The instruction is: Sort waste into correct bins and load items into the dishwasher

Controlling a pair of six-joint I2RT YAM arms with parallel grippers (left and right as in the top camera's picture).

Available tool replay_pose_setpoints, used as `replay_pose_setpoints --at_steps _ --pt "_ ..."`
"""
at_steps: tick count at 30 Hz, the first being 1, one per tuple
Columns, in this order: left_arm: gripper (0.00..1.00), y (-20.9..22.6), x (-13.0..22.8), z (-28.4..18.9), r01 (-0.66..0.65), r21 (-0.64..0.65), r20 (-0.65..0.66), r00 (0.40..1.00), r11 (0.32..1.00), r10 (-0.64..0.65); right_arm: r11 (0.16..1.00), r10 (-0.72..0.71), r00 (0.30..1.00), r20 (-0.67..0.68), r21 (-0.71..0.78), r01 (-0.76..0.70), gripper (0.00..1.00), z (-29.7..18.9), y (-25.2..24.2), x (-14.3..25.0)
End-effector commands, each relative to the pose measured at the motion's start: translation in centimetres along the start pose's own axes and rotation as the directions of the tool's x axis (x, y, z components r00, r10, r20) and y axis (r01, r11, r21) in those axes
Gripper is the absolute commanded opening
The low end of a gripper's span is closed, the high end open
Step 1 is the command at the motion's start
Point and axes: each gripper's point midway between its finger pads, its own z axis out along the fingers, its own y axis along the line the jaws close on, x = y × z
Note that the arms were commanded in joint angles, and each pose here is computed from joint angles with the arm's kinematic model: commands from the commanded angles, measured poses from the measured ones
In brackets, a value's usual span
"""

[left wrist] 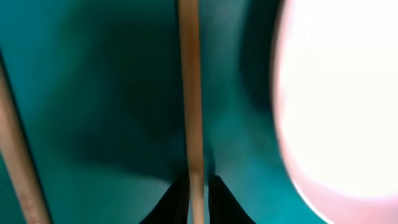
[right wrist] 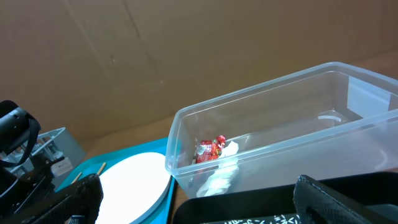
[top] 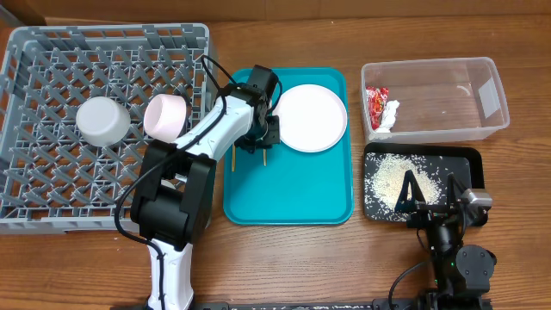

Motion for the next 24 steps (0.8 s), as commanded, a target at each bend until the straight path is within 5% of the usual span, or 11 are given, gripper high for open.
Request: replay_pose_setpoints --at_steps 1,6,13,19,24 --pt "0.04 1.1 1.0 0.1 -0.023 -0.066 -0.020 1.000 0.998 0.022 1.000 0.000 1.000 0.007 0.007 0.000 1.00 0.0 -0.2 0.1" --pt "0.04 -0.3 0.6 -1.3 -0.027 -0.019 -0.029 0.999 0.999 0.027 1.000 0.000 1.000 0.007 0.007 0.000 1.00 0.0 -0.2 0.1" --pt "0.04 -0.6 -1.8 -11.6 0.010 -0.031 0.064 0.998 0.999 -0.008 1.000 0.000 1.000 0.007 0.008 0.000 1.00 0.0 -0.2 0.1" --pt "0.04 5.0 -0.7 -19.4 0.120 -0.064 0.142 0.984 0.991 -0.110 1.000 0.000 1.000 0.007 0.007 0.000 1.00 0.0 -0.2 0.1" --pt "0.04 10.8 0.2 -21.1 0.144 -0.125 0.118 0.985 0.982 -0.130 1.000 0.000 1.000 0.007 0.007 0.000 1.00 0.0 -0.2 0.1"
